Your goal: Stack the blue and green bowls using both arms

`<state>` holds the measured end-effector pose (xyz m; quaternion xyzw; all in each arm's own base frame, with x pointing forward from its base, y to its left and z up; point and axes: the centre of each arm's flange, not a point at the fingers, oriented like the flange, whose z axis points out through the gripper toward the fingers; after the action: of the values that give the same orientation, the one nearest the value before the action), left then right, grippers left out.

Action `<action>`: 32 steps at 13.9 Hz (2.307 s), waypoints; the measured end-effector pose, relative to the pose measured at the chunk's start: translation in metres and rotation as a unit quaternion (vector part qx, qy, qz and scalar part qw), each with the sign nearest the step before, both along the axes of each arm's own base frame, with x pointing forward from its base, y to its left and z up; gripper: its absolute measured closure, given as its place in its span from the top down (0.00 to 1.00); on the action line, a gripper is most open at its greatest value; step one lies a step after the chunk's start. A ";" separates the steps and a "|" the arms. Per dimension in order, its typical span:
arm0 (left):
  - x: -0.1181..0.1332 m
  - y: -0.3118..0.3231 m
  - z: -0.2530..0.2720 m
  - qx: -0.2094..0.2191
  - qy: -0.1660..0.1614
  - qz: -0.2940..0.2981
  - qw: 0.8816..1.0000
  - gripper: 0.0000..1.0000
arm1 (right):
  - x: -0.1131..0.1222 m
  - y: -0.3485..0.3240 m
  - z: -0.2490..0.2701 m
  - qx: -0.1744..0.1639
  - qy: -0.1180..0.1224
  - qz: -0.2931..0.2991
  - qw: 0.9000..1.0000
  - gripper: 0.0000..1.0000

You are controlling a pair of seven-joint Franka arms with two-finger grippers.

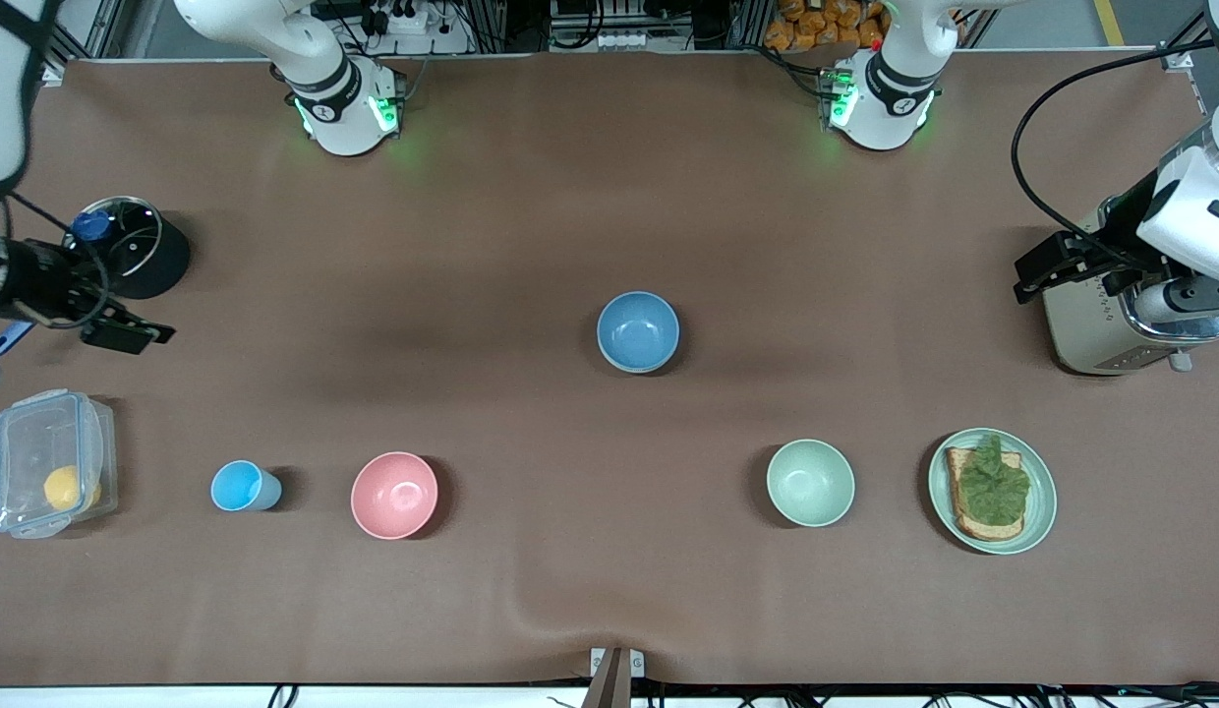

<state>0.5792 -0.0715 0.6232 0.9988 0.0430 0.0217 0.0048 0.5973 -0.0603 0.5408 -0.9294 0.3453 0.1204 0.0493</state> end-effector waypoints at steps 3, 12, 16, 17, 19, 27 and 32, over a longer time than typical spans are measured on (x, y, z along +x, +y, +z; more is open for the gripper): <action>0.000 0.000 0.000 0.000 0.000 0.000 1.000 1.00 | -0.006 -0.014 0.020 0.007 -0.025 0.073 0.997 1.00; 0.000 0.002 0.000 0.000 0.001 0.002 1.000 1.00 | -0.039 0.030 0.118 0.014 -0.120 0.203 0.972 1.00; 0.001 0.009 0.000 0.000 0.001 0.008 1.000 1.00 | -0.048 0.029 0.128 0.012 -0.124 0.214 0.969 1.00; 0.001 0.011 0.000 0.001 0.001 0.010 1.000 1.00 | -0.051 0.030 0.132 0.010 -0.126 0.215 0.968 1.00; 0.001 0.013 0.000 0.001 0.002 0.011 1.000 1.00 | -0.056 0.026 0.138 0.006 -0.129 0.211 0.969 1.00; -0.008 0.003 0.001 0.003 0.024 0.002 1.000 1.00 | -0.059 0.025 0.142 0.003 -0.134 0.213 0.968 1.00; -0.014 0.006 0.010 0.006 0.020 0.004 1.000 1.00 | -0.057 0.030 0.139 0.004 -0.135 0.217 0.967 1.00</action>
<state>0.5654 -0.0658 0.6334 0.9989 0.0469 0.0017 -0.0018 0.5406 -0.0303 0.6795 -0.9895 0.1252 0.0027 0.0717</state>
